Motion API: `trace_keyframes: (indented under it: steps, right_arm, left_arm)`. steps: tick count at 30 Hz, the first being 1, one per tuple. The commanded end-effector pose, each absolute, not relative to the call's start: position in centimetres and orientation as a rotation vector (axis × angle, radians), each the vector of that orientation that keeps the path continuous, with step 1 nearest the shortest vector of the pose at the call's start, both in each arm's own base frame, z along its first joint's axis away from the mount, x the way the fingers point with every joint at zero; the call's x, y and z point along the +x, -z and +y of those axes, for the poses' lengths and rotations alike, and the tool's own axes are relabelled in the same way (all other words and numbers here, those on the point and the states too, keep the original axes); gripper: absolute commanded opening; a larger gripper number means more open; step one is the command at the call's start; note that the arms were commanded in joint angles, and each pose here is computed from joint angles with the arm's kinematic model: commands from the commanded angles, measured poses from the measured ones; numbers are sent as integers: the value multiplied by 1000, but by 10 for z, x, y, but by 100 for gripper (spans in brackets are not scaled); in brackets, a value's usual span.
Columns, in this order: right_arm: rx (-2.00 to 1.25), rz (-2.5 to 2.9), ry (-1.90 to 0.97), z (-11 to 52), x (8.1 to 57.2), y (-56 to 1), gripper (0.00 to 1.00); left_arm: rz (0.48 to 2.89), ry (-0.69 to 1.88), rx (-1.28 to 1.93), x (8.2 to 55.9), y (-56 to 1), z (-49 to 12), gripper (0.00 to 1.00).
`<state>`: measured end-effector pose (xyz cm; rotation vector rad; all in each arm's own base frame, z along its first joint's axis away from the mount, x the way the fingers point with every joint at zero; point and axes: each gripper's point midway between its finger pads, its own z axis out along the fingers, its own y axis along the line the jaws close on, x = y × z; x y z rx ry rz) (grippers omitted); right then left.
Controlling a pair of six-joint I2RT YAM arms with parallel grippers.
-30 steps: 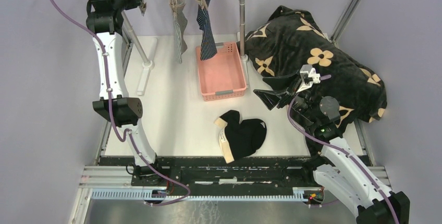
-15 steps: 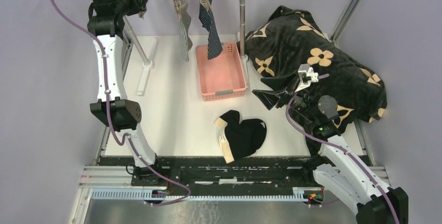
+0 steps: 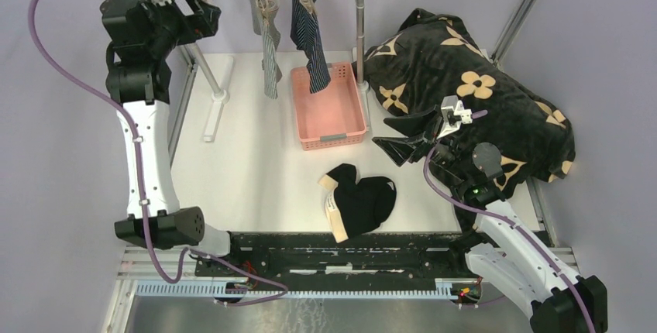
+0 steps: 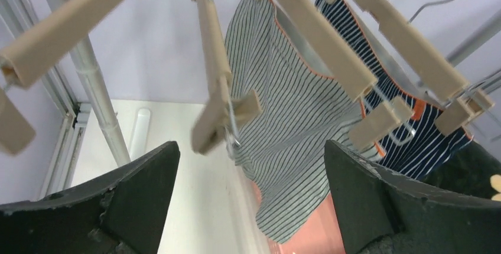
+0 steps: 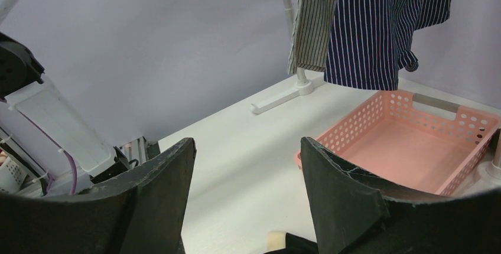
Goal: Remove the underwear clipped to the hanger
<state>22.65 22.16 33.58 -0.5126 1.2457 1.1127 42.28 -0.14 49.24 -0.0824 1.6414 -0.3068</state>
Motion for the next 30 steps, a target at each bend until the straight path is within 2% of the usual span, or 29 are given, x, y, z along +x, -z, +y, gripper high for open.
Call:
trace_keyframes:
  steps: [1,14,25,30]
  right_arm:
    - [-546,1177,-1129,224,217,-349,74]
    - [-548,1189,-1129,226,218,-349,75]
    - [-533,1226,-1078,223,224,-348,76]
    - [-488,1452,-1018,230,264,-298,76]
  left_arm:
    - [1653,290,-91,412,-474,0,99]
    - [1547,153,-248,287,-415,16,99]
    - [1516,67,-599,304,-293,59,99]
    - [1521,-6,-705,301,-251,75,99]
